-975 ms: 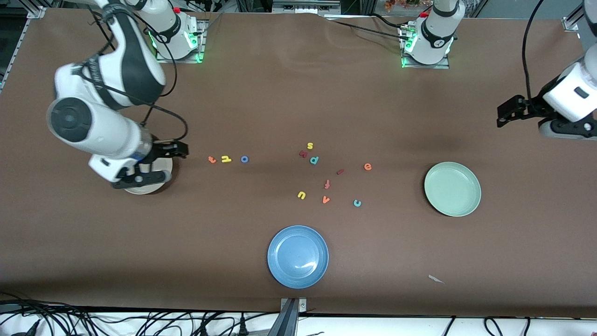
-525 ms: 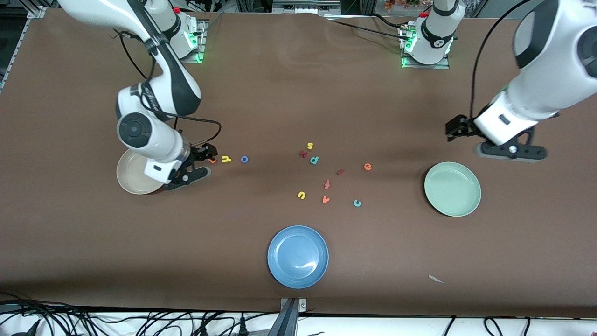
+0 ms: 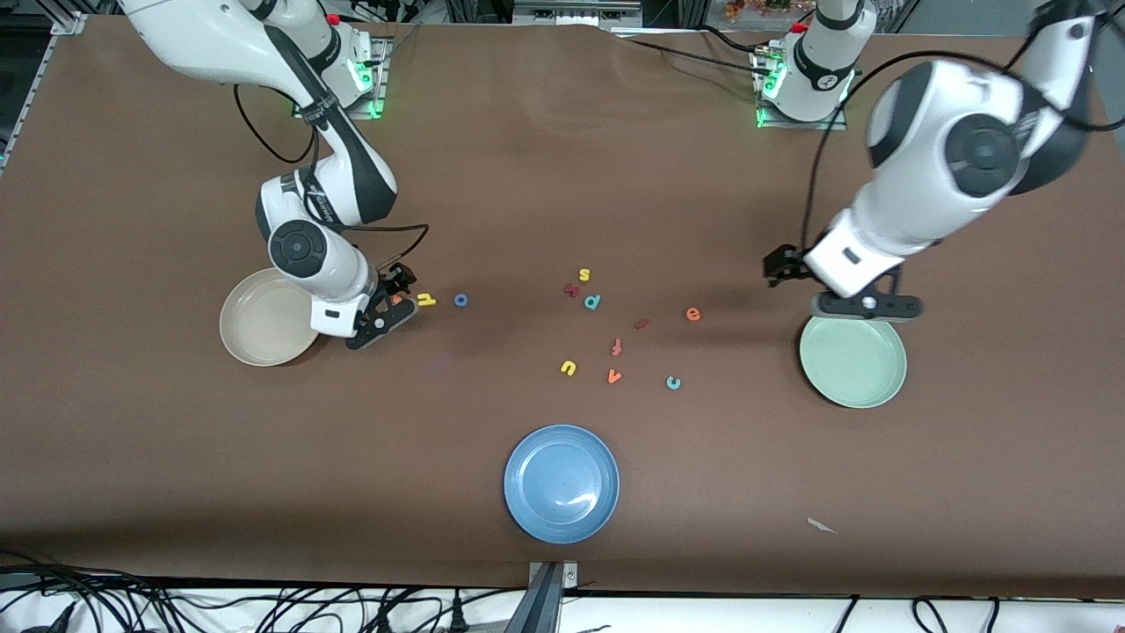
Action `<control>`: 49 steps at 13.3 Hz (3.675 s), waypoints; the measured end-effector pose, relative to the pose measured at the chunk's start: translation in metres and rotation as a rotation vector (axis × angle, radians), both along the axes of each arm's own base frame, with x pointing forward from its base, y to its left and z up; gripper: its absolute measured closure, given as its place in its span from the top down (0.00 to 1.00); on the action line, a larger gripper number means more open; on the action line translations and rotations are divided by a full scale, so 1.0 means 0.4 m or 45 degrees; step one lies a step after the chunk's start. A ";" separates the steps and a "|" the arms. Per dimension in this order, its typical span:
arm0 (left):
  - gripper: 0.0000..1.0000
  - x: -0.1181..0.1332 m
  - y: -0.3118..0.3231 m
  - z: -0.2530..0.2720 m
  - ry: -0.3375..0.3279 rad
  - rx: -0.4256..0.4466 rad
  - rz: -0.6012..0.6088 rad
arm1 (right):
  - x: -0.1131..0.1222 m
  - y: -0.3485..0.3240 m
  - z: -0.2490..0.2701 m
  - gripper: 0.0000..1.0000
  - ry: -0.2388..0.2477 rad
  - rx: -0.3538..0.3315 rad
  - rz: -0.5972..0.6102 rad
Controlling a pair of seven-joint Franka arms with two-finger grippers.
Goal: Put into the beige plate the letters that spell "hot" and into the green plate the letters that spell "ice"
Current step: 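Reach both grippers down to the two orange letters, then place the orange letter on the white plate while the left gripper grasps, then place the orange e on the green plate while the right gripper reaches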
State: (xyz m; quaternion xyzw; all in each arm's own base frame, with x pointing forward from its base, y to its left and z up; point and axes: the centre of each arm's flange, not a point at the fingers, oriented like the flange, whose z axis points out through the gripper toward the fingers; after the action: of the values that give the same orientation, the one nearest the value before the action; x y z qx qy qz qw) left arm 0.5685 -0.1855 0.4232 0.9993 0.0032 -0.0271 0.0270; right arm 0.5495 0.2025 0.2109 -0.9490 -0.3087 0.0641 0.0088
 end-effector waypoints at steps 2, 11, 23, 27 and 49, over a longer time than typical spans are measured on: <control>1.00 -0.026 -0.061 -0.098 0.003 0.028 0.046 | -0.009 -0.001 -0.028 0.82 0.012 0.001 0.003; 1.00 -0.039 -0.182 -0.537 0.100 0.033 0.113 | -0.040 -0.005 -0.082 0.47 -0.002 0.019 0.005; 0.78 -0.062 -0.194 -0.647 0.153 0.081 0.052 | -0.035 -0.009 -0.082 0.19 -0.026 0.027 -0.016; 0.64 -0.061 -0.211 -0.641 0.146 0.077 0.049 | 0.014 -0.079 0.034 0.19 -0.041 -0.034 -0.128; 0.28 0.037 -0.187 -0.522 0.219 0.138 0.013 | 0.114 -0.446 0.046 0.99 0.039 -0.146 -0.499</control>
State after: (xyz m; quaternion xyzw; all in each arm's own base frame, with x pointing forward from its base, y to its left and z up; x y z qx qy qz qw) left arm 0.5834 -0.2605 0.2142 0.9932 0.0123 -0.1123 -0.0274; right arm 0.5950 0.0242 0.2294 -0.9887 -0.1138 0.0931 -0.0282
